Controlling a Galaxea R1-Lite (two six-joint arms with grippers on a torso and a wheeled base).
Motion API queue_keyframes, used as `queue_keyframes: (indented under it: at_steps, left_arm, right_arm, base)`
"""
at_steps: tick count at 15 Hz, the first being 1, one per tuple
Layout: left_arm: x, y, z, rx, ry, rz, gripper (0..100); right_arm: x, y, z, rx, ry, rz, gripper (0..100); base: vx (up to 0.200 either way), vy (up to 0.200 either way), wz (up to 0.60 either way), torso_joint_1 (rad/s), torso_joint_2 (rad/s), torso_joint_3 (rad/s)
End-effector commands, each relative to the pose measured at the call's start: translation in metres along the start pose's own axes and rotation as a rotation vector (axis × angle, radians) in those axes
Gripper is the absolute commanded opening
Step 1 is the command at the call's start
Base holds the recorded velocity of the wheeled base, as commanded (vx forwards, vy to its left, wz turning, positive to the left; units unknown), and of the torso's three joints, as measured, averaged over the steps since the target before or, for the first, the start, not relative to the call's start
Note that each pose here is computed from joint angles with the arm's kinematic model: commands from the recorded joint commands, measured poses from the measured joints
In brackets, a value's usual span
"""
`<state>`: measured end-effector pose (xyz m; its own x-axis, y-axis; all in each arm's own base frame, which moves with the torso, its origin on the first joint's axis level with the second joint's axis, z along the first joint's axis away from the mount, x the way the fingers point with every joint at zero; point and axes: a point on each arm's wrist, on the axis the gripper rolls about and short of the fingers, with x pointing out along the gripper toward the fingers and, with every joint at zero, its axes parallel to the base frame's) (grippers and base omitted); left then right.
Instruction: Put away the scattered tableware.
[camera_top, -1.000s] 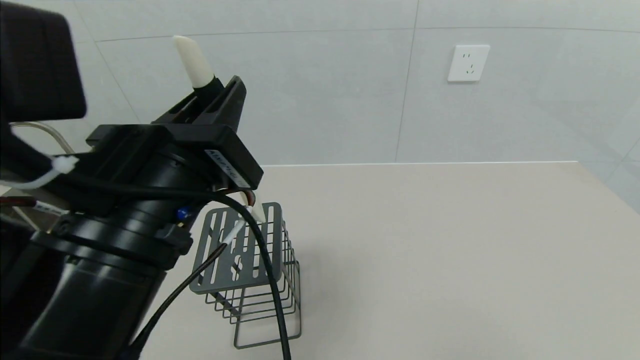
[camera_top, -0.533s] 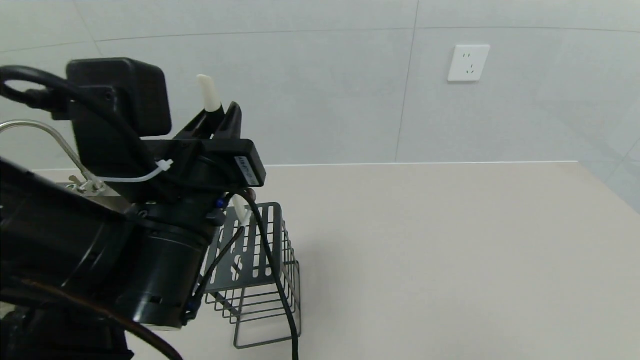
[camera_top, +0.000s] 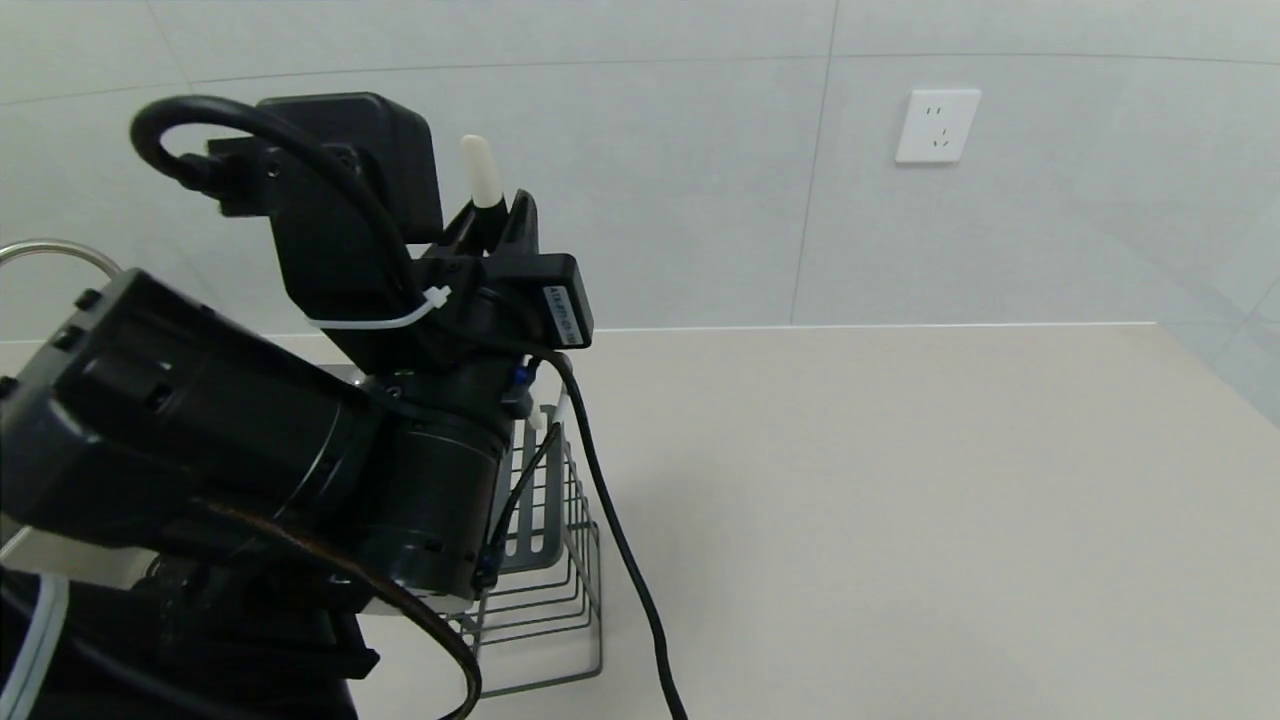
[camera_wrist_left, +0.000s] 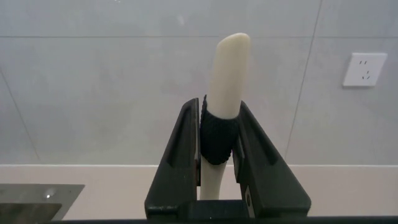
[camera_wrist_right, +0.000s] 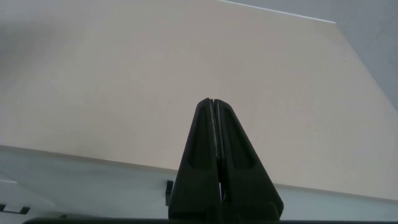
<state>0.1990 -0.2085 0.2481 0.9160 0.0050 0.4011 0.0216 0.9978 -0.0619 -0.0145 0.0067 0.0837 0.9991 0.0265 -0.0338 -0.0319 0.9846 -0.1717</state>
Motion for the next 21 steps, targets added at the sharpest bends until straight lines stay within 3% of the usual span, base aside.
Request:
queue_keyframes:
  at_steps: [1, 3, 8, 15, 21]
  left_arm:
    - [0.0, -0.002, -0.004, 0.007, 0.01, -0.002, 0]
    - [-0.003, -0.003, -0.013, 0.022, 0.034, -0.013, 0]
    - [-0.003, -0.002, -0.012, 0.014, 0.032, -0.012, 0]
    - [-0.013, 0.005, -0.021, 0.004, 0.073, -0.011, 0]
    - [-0.023, 0.012, -0.035, 0.026, 0.127, -0.009, 0]
  right_arm:
    - [0.0, 0.0, 0.0, 0.0, 0.002, 0.002, 0]
    - [0.0, 0.0, 0.0, 0.0, 0.002, 0.002, 0]
    - [0.0, 0.0, 0.0, 0.0, 0.002, 0.002, 0]
    - [0.0, 0.0, 0.0, 0.0, 0.002, 0.002, 0]
    - [0.0, 0.0, 0.0, 0.0, 0.002, 0.003, 0]
  base:
    - [0.0, 0.0, 0.0, 0.0, 0.0, 0.0]
    - [0.0, 0.0, 0.0, 0.0, 0.0, 0.0]
    - [0.0, 0.0, 0.0, 0.0, 0.0, 0.0]
    - [0.0, 0.0, 0.0, 0.0, 0.0, 0.0]
    - [0.0, 0.0, 0.0, 0.0, 0.0, 0.0]
